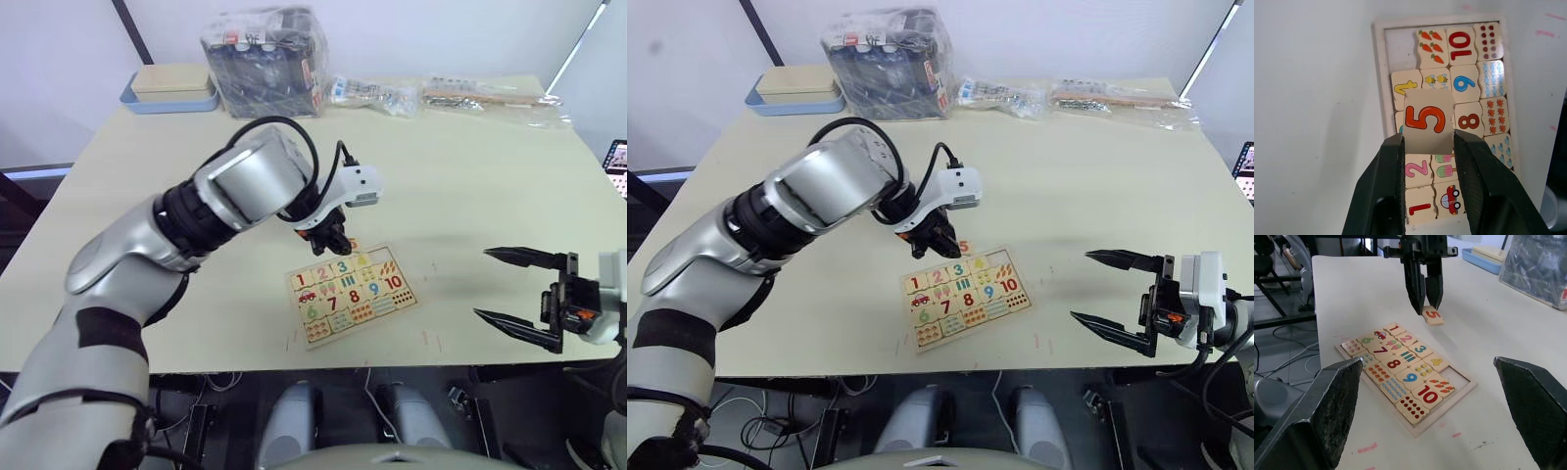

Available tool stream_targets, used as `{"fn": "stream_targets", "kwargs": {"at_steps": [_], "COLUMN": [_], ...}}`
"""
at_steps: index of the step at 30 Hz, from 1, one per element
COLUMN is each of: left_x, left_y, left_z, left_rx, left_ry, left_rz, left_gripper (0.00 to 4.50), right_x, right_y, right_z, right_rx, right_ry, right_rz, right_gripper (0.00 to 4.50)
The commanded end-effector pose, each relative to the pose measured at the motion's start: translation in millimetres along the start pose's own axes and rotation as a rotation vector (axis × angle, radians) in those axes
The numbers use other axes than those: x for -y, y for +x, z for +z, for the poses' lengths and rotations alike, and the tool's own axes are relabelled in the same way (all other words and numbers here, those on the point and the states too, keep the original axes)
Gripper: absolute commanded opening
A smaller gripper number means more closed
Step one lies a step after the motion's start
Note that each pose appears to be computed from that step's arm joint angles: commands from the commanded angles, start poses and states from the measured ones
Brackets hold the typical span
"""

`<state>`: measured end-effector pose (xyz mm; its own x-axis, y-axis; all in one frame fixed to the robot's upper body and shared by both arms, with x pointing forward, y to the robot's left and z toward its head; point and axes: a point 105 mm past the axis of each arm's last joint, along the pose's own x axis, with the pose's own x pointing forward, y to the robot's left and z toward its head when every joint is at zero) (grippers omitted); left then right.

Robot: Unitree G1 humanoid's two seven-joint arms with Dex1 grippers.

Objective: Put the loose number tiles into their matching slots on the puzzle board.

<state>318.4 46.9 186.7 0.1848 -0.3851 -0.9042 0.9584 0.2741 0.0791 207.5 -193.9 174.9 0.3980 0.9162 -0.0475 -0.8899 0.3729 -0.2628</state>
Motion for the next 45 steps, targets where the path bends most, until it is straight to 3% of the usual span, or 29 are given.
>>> {"fn": "stream_targets", "kwargs": {"at_steps": [1, 5, 23, 45], "left_x": [-10.6, -13.5, 1.7, 2.4], "left_y": [-0.5, 11.8, 54.9, 71.5], "left_z": [11.7, 25.2, 36.3, 39.6], "left_rx": [-0.009, -0.014, -0.036, -0.019], "left_ry": [-0.007, -0.043, -0.002, -0.007], "left_rz": [0.055, 0.071, 0.094, 0.138], "left_gripper": [0.94, 0.94, 0.94, 0.94], "right_x": [-0.3, -2.8, -5.4, -6.7], "right_y": [-2.8, -4.1, -11.2, -12.6], "right_z": [11.8, 10.1, 3.2, 2.7], "right_rx": [0.021, 0.021, 0.014, 0.004], "right_ry": [-0.053, -0.050, -0.038, -0.036], "right_rz": [-0.023, -0.042, -0.099, -0.107], "right_gripper": [4.50, 4.50, 4.50, 4.50]}}
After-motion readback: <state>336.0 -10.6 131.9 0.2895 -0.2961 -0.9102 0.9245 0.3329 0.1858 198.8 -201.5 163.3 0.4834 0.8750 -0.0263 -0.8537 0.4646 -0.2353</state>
